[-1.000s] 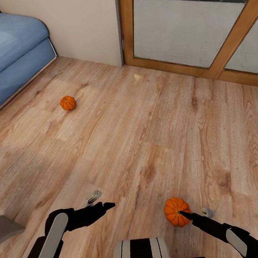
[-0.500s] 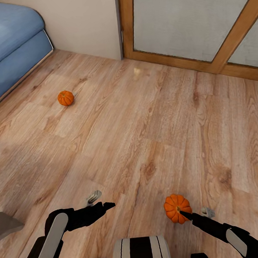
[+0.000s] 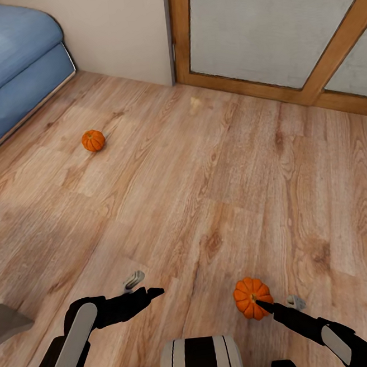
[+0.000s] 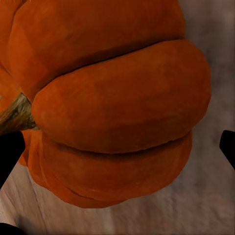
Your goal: Place each of the two pumpkins and all three candles from the living room inside a cabinet in the living room (use any cabinet), then make sure every cabinet is closed, and position the cauldron so it is next to a table in the living room.
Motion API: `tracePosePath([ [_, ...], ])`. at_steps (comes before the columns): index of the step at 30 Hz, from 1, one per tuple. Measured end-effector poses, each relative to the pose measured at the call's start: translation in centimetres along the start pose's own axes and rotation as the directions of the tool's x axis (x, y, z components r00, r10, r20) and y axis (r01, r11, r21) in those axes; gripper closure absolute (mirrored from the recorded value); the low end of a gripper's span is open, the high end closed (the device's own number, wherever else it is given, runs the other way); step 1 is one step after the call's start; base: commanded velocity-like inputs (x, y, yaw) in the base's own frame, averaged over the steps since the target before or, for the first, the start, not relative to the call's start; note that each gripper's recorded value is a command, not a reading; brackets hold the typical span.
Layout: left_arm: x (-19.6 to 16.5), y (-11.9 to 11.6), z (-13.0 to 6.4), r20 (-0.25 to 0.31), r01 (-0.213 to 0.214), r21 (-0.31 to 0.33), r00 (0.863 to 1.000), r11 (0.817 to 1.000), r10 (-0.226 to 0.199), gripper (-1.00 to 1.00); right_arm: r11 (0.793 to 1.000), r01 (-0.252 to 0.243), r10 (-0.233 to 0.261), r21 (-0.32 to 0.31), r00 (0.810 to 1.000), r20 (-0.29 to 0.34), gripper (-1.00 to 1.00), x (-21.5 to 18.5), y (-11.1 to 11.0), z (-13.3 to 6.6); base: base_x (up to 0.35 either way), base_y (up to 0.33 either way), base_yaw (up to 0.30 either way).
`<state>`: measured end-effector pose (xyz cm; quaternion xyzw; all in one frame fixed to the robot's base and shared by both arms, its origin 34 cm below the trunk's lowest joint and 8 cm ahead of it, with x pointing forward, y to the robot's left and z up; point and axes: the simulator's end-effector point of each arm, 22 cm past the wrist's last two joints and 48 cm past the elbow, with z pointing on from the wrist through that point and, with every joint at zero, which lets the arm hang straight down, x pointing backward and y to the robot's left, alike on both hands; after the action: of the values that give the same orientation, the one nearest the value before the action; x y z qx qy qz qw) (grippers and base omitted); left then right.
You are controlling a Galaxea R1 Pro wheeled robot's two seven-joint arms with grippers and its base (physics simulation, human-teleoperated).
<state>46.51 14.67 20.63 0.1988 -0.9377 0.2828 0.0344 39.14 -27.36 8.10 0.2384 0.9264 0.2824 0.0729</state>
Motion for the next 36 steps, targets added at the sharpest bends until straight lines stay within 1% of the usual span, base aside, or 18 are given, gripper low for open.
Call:
tracePosePath([
  [4, 0.07, -0.03, 0.04, -0.002, -0.001, 0.0, 1.0, 1.0, 0.001, -1.0, 1.0, 0.0, 0.0, -0.001, 1.0, -0.001, -1.0, 0.05, 0.07, 0.05, 0.057, 0.0, 0.0],
  [8, 0.71, -0.52, 0.4, -0.019, -0.02, 0.003, 1.0, 1.0, 0.02, -1.0, 1.0, 0.0, 0.0, -0.001, 1.0, -0.001, -1.0, 0.06, 0.07, 0.05, 0.008, 0.0, 0.0],
  [11, 0.93, -0.72, 0.53, -0.024, -0.025, 0.005, 0.999, 1.0, 0.025, -1.0, 1.0, -0.001, 0.001, -0.003, 1.0, -0.001, -1.0, 0.12, 0.16, 0.12, 0.001, 0.0, 0.0],
  [20, 0.96, -0.72, 0.53, -0.025, -0.028, 0.004, 0.999, 1.0, 0.028, -1.0, 1.0, -0.002, 0.002, -0.006, 1.0, -0.003, -1.0, 0.28, 0.36, 0.27, 0.0, 0.072, 0.0],
  [36, 0.91, -0.66, 0.51, -0.023, -0.026, 0.004, 0.999, 1.0, 0.026, -1.0, 1.0, -0.002, 0.002, -0.005, 1.0, -0.003, -1.0, 0.28, 0.35, 0.28, 0.0, 0.003, 0.0],
])
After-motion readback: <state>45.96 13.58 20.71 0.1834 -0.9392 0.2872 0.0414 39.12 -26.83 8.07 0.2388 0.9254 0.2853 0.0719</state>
